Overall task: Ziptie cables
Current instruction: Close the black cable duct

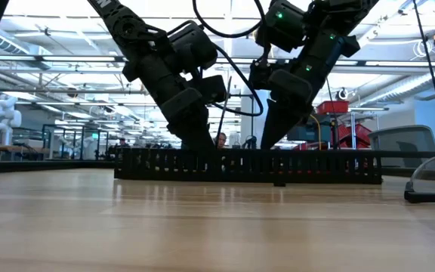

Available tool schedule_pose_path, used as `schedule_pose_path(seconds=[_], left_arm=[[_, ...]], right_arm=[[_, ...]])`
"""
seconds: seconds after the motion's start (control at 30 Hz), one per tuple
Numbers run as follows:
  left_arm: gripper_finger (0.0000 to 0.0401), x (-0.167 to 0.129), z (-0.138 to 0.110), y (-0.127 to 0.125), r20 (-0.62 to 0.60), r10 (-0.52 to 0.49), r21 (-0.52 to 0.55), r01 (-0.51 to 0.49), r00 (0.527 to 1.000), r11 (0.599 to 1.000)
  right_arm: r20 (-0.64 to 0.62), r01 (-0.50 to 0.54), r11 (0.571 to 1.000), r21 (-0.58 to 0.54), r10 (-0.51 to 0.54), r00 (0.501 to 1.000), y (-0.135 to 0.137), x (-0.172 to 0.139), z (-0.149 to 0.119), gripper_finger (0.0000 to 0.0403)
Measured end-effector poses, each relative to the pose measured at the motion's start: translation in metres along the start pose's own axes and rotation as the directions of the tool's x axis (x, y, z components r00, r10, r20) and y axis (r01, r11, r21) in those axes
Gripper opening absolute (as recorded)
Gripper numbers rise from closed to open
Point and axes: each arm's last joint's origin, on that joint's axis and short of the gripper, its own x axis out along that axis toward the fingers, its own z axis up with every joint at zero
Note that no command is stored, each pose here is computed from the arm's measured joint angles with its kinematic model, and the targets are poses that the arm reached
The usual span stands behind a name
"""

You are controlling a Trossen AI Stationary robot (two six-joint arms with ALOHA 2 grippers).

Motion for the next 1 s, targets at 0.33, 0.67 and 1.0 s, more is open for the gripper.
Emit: schedule_pose_path(seconds=[0.33,0.67,1.0], left_arm=[[0.0227,0.000,0.006,0.001,0.042,0.017,-0.023,-0.016,0.999,1.000],[0.0352,-0.002,0.009,0.000,0.060,-0.005,-0.089,0.010,0.998,0.996],[0.0385,-0.024,0.006,-0.005,-0.104,-0.024,-0.001,0.024,0.994,1.000]], right_arm=[[0.015,0.025,0.999,0.023,-0.026,1.000,-0.001,-0.008,0.001,0.0000],[0.012,0.023,0.999,0.023,-0.024,1.000,-0.001,-0.008,0.001,0.0000],[0.014,0.024,1.000,0.016,-0.025,1.000,-0.001,-0.008,0.001,0.0000]])
